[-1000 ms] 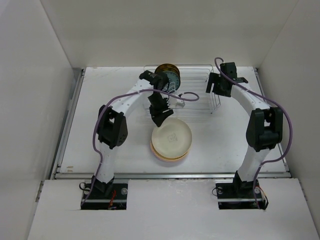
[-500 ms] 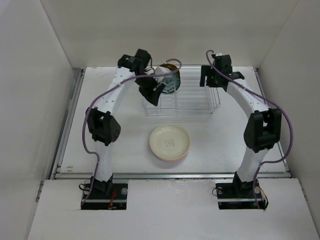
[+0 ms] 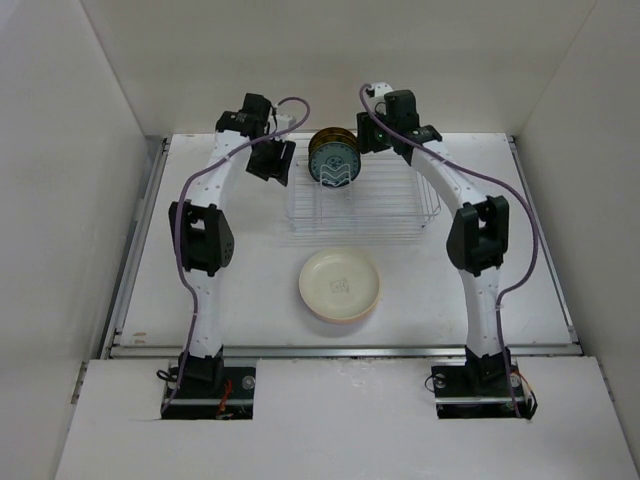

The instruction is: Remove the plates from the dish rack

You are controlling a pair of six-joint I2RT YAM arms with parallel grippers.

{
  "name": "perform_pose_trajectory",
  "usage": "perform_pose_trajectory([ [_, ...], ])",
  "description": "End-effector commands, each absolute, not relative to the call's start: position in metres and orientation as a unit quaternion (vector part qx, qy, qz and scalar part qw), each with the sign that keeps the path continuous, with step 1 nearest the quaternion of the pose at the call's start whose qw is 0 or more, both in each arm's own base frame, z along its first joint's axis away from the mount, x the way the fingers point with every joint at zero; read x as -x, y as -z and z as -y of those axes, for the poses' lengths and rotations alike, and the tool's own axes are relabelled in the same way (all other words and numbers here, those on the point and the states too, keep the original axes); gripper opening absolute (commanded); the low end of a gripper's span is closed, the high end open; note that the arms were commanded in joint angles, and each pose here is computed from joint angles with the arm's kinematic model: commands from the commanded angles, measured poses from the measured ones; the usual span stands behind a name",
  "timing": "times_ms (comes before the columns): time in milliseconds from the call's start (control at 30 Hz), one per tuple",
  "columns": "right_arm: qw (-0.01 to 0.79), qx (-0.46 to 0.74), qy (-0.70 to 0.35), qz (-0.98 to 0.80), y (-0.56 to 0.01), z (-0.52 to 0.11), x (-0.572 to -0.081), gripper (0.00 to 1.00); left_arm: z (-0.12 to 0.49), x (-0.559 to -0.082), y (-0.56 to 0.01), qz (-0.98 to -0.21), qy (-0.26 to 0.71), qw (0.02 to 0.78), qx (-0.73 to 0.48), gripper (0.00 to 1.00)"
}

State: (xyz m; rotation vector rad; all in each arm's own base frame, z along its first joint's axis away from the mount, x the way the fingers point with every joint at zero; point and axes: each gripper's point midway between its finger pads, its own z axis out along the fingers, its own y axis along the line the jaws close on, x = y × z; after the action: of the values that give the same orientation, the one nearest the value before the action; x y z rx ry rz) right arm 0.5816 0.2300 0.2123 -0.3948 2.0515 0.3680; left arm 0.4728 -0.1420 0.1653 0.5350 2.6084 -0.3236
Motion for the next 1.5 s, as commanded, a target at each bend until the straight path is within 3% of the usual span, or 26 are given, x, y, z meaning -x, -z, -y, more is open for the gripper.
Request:
perform_pose_trajectory([
  [0, 0.509, 0.194, -0.177, -0.82, -0.214, -0.254, -0.599, 0.53, 0.149, -0.491, -0.155, -0.949, 0.113, 0.239, -0.171, 0.53],
  [133, 0.504, 0.213, -0.203, -0.812, -0.2, -0.272, -0.603, 0.53, 0.144, -0.496, -0.133, -0.955, 0.096, 0.227, -0.166, 0.53],
  [200, 0.493, 0.211, -0.208, -0.818, -0.187, -0.274, -0.603, 0.46, 0.144, -0.496, -0.121, -0.958, 0.096, 0.215, -0.166, 0.49],
  [267, 0.488, 0.214, -0.212, -0.819, -0.181, -0.276, -0.603, 0.42, 0.147, -0.496, -0.115, -0.958, 0.103, 0.208, -0.167, 0.38],
  [367, 0.482, 0.207, -0.201, -0.827, -0.171, -0.271, -0.603, 0.22, 0.154, -0.491, -0.103, -0.959, 0.123, 0.191, -0.17, 0.21],
  [400, 0.486, 0.207, -0.201, -0.825, -0.177, -0.271, -0.602, 0.16, 0.153, -0.489, -0.102, -0.96, 0.123, 0.186, -0.17, 0.1],
  [467, 0.487, 0.204, -0.195, -0.826, -0.178, -0.269, -0.602, 0.03, 0.155, -0.486, -0.097, -0.961, 0.128, 0.177, -0.17, 0.01],
  [967, 0.566, 0.191, -0.177, -0.782, -0.283, -0.261, -0.572, 0.0, 0.163, -0.474, -0.098, -0.966, 0.155, 0.155, -0.135, 0.0],
  [1033, 0.563, 0.191, -0.169, -0.786, -0.28, -0.257, -0.569, 0.0, 0.163, -0.474, -0.098, -0.966, 0.155, 0.155, -0.135, 0.08],
  [1067, 0.548, 0.193, -0.165, -0.797, -0.264, -0.26, -0.565, 0.0, 0.158, -0.475, -0.104, -0.965, 0.155, 0.163, -0.131, 0.18],
  [1233, 0.522, 0.186, -0.167, -0.815, -0.255, -0.254, -0.548, 0.0, 0.158, -0.479, -0.14, -0.952, 0.168, 0.209, -0.149, 0.49],
  [1467, 0.464, 0.185, -0.2, -0.843, -0.225, -0.259, -0.523, 0.0, 0.169, -0.471, -0.198, -0.904, 0.202, 0.289, -0.243, 0.58],
])
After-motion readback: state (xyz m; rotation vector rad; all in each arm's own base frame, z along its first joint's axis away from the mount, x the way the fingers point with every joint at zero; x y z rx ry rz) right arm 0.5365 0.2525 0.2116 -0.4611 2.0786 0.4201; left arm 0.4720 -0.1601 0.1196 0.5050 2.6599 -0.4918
